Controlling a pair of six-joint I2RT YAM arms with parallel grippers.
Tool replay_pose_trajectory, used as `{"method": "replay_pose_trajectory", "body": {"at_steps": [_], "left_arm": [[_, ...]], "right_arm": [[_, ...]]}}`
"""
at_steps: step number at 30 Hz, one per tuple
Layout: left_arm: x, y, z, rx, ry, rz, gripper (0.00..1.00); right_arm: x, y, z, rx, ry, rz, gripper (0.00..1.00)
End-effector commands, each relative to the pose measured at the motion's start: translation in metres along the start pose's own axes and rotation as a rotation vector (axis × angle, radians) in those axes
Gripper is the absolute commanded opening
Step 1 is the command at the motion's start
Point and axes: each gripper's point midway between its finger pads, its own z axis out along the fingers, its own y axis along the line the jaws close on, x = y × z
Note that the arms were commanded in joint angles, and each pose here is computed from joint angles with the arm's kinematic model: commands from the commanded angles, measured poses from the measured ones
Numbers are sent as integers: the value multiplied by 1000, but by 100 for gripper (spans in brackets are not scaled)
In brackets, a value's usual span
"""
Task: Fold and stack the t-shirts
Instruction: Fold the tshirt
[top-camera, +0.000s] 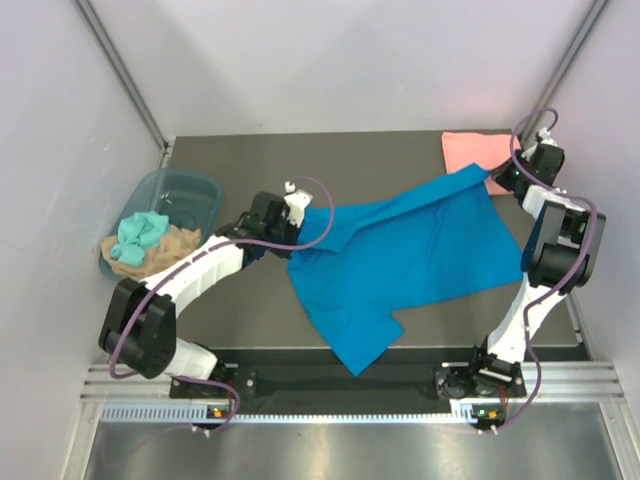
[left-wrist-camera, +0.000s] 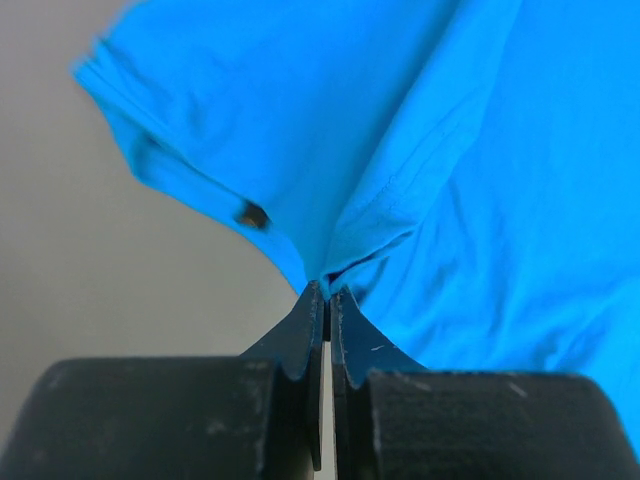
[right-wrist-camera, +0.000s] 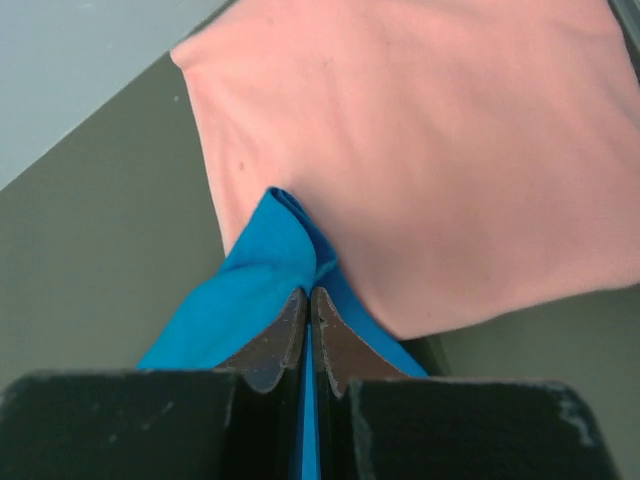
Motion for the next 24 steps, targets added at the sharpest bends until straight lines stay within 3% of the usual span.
{"method": "replay_pose_trajectory", "body": {"at_steps": [1, 15, 24], "left_arm": [[7, -15, -6, 43, 3, 6, 0], [53, -43, 4, 68, 135, 55, 0], [67, -41, 6, 24, 184, 64, 0]], "right_arm": [[-22, -3, -17, 19, -57, -18, 0], [-16, -19, -19, 37, -46, 20, 0], [-10, -29, -28, 82, -16, 51, 0]]}}
